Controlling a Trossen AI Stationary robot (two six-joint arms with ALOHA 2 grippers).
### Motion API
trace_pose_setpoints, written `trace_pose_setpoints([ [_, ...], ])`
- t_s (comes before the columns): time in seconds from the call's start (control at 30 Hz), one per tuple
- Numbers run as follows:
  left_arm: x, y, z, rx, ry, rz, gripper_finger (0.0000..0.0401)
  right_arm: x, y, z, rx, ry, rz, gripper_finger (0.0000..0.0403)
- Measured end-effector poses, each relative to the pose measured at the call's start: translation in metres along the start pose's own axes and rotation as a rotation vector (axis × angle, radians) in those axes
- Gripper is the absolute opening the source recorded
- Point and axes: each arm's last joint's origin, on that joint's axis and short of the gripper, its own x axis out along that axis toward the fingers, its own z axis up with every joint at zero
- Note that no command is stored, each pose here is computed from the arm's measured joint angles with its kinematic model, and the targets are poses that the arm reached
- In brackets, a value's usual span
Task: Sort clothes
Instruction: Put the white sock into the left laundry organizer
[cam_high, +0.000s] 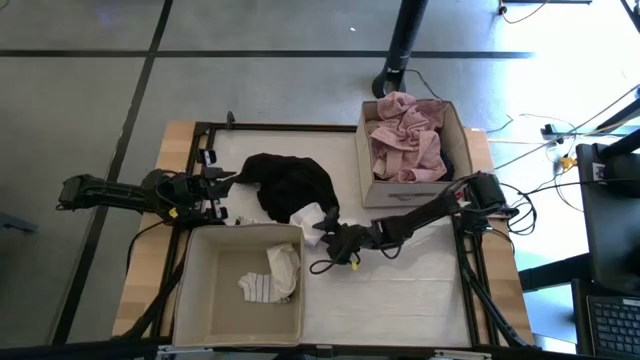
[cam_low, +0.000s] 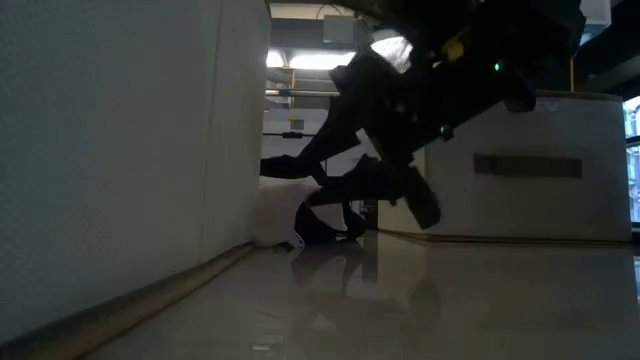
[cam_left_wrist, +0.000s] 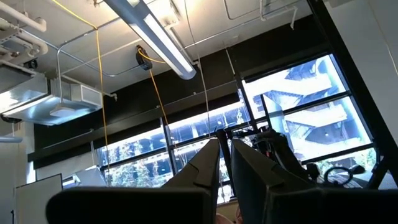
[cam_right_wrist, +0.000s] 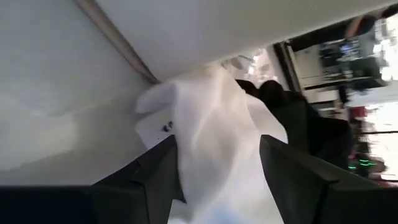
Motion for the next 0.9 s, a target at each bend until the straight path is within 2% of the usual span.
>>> trace_pose_setpoints([
  [0.13, 0.0, 0.0, 0.0, 0.0, 0.0, 0.0, 0.0031, 0.01, 0.002, -0.006, -0.052, 0.045, -0.069, 0.0225],
  [0.37, 0.0, 0.0, 0.0, 0.0, 0.0, 0.0, 0.0031, 0.033, -0.003, -0.02, -0.029, 0.099, -0.088, 0.0218],
  [0.5, 0.0, 0.0, 0.0, 0.0, 0.0, 0.0, 0.0031, 0.037, -0.004, -0.018, -0.028, 0.1, -0.093, 0.0165],
  [0.73, 0.0, 0.0, 0.0, 0.0, 0.0, 0.0, 0.0031, 0.034, -0.007, -0.013, -0.034, 0.089, -0.097, 0.0022],
  [0.8, 0.0, 0.0, 0.0, 0.0, 0.0, 0.0, 0.0031, 0.031, -0.008, -0.011, -0.038, 0.094, -0.098, 0.0016],
  [0.9, 0.0, 0.0, 0.0, -0.001, 0.002, -0.001, 0.0031, 0.019, -0.016, -0.003, -0.017, 0.109, -0.113, 0.0041],
])
